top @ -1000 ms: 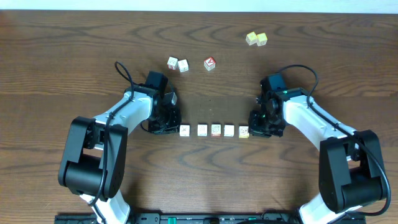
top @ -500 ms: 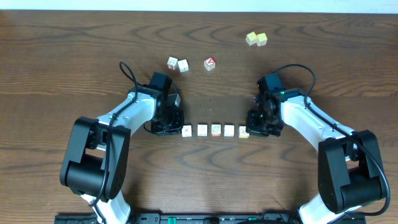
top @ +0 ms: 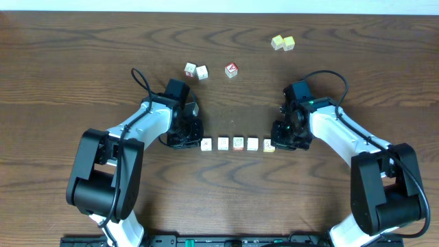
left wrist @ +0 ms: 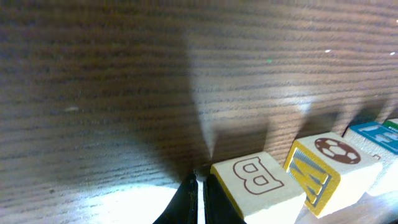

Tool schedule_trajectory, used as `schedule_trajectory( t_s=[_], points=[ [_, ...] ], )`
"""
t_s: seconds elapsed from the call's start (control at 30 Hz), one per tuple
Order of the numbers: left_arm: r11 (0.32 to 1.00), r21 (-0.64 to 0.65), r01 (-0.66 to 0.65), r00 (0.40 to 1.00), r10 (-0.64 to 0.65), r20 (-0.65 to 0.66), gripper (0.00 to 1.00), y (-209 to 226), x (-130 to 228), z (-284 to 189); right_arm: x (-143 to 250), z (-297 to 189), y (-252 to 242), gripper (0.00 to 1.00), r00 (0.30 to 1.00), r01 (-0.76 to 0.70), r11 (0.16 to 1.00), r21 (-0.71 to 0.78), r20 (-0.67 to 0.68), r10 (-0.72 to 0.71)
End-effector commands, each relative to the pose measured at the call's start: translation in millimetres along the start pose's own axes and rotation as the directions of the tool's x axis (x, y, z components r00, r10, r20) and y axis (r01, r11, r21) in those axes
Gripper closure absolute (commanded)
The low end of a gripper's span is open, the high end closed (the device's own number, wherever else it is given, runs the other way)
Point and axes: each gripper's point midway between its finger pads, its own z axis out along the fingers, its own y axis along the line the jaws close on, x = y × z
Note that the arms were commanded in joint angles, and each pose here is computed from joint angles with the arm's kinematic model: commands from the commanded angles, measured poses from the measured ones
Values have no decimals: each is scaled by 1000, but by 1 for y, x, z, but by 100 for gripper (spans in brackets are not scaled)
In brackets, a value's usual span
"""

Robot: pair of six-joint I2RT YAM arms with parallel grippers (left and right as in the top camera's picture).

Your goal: Lift 5 blocks

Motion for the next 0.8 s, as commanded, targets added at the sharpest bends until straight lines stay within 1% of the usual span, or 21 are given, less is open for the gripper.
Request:
schedule_trajectory(
  t_s=[0.0,0.77],
  points=[
    [1000,-13,13,1000,-13,-19,93,5,6,6,4,2,4,99,1000,3,1000,-3,-9,-3],
    [998,-7,68,998,-68,-3,93,4,2,7,4,2,9,99,1000,5,1000,-30,-13,-5]
  ],
)
